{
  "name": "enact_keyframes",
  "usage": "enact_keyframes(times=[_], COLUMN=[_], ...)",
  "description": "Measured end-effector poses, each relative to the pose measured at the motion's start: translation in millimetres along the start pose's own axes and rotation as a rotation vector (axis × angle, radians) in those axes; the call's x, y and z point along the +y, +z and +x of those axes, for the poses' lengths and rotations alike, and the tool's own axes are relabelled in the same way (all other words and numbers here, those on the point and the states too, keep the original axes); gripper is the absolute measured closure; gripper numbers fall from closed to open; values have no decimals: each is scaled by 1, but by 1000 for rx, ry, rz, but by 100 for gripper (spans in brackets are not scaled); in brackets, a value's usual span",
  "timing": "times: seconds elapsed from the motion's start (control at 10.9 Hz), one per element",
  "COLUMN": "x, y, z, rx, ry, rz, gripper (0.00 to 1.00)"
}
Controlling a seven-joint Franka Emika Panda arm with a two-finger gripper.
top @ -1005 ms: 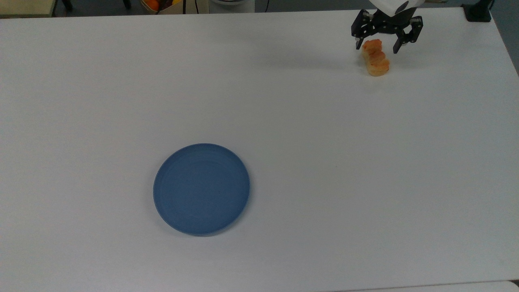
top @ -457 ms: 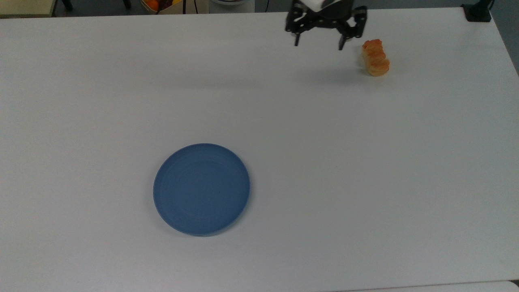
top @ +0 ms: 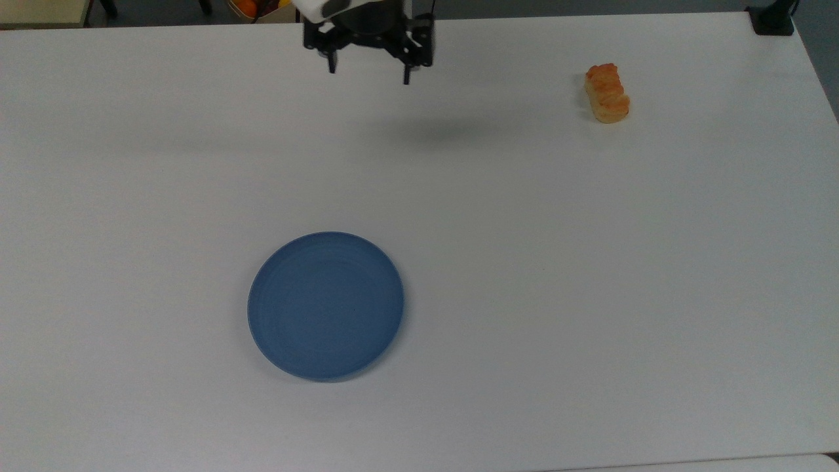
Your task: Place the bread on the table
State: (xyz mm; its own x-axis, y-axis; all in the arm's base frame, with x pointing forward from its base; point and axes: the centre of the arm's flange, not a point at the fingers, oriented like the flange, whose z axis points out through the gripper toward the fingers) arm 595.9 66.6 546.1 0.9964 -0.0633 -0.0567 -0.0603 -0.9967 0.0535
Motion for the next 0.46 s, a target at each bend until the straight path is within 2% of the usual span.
enact_keyframes(times=[0.18, 0.46], x=[54, 92], y=[-3, -1], z=[3, 5], rx=[-5, -10], ry=[-12, 12], rz=[28, 81], gripper=[0, 0])
